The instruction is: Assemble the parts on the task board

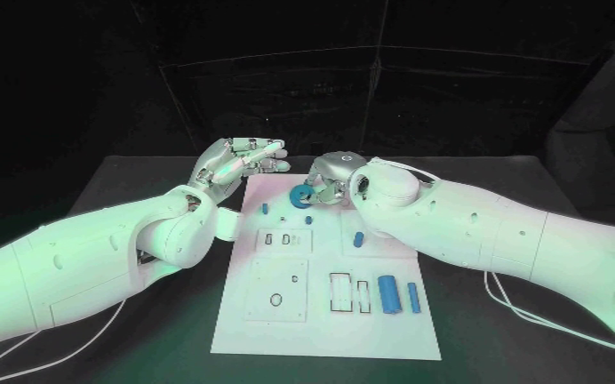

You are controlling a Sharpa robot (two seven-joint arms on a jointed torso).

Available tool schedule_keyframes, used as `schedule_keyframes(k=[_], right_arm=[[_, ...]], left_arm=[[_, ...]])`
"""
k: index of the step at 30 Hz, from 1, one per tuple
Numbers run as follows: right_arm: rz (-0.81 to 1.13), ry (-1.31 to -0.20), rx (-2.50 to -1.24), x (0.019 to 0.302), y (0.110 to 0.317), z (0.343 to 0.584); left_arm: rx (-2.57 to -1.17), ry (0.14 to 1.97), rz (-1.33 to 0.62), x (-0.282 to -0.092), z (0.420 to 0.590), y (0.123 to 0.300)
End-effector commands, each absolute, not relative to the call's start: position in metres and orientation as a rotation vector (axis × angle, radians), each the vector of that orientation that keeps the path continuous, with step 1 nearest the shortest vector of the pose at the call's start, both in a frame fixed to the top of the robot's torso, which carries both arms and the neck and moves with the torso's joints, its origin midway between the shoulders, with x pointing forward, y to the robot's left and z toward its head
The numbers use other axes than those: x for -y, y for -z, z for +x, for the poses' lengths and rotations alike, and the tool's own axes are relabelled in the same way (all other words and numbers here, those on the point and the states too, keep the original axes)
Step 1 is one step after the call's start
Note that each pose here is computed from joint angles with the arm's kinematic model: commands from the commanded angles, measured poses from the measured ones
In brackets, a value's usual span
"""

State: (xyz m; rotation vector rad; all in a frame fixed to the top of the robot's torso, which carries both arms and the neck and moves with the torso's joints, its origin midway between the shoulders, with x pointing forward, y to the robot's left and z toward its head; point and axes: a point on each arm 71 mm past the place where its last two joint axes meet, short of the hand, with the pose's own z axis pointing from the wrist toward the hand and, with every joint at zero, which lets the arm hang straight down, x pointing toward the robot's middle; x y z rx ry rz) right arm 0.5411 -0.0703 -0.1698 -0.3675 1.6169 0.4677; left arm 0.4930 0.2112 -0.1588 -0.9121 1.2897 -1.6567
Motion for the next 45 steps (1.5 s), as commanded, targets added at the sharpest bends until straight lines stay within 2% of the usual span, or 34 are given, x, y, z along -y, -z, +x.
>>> schedule_keyframes(k=[1,11,28,45], right_arm=[[-0.353,-0.469,-1.613,0.0736,0.17,0.5404],[-0.349,-0.475,-1.621,0.08,0.17,0.5388],[-0.356,-0.52,-1.644,0.0748,0.1707,0.5351],[-0.394,-0.494,-1.736,0.0746,0.1777,0.5344]], left_arm=[[-1.287,1.661,-0.903,-0.2114,0.493,0.1575],[-1.286,1.66,-0.903,-0.212,0.493,0.1575],[-1.286,1.659,-0.903,-0.2122,0.4934,0.1577],[-1.286,1.656,-0.904,-0.2129,0.4937,0.1578]])
